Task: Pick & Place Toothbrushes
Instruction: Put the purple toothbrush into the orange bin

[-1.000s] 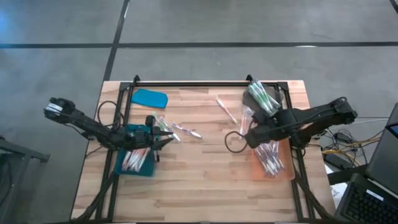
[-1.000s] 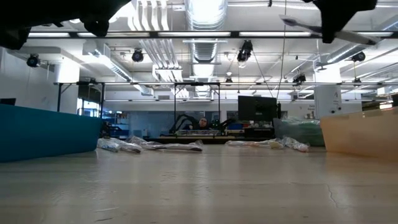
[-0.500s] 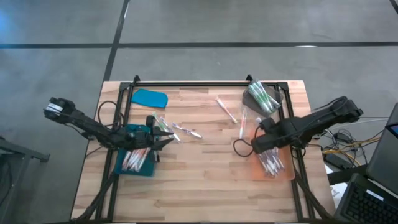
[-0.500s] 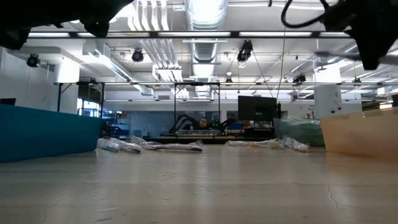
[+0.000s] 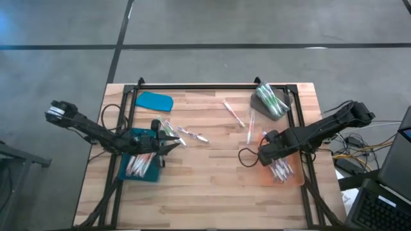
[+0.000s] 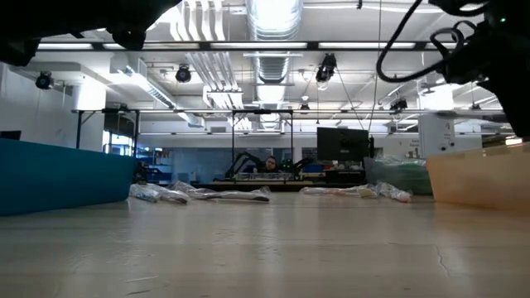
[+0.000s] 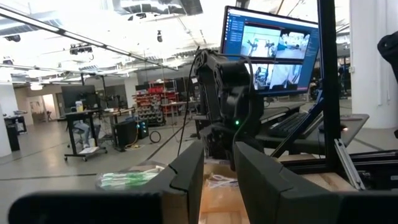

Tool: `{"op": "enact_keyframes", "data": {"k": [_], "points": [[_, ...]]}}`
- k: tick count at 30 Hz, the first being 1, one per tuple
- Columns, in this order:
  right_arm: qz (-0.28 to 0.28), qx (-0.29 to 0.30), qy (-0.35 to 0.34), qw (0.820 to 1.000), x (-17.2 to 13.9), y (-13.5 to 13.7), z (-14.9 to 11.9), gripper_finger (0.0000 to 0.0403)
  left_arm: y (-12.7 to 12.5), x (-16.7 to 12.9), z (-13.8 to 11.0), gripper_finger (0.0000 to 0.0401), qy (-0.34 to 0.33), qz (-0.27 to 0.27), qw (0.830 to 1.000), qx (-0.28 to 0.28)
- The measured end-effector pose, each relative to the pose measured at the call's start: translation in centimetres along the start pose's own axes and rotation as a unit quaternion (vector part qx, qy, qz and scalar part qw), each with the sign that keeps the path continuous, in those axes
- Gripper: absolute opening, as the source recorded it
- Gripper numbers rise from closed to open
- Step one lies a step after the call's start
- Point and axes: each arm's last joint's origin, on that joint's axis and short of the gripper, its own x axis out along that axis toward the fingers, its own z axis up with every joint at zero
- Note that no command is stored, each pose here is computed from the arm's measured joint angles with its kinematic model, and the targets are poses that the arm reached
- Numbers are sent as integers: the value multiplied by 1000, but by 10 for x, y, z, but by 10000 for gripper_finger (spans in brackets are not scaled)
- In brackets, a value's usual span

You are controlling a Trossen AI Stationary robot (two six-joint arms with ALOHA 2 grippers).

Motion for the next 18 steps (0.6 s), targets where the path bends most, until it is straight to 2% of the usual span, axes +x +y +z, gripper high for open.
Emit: {"op": "enact_keyframes", "data": {"k": [18], "points": [[-8,14,92,996,51,-12,-8,24,0,0,0,97,2,0,1000,1]]}}
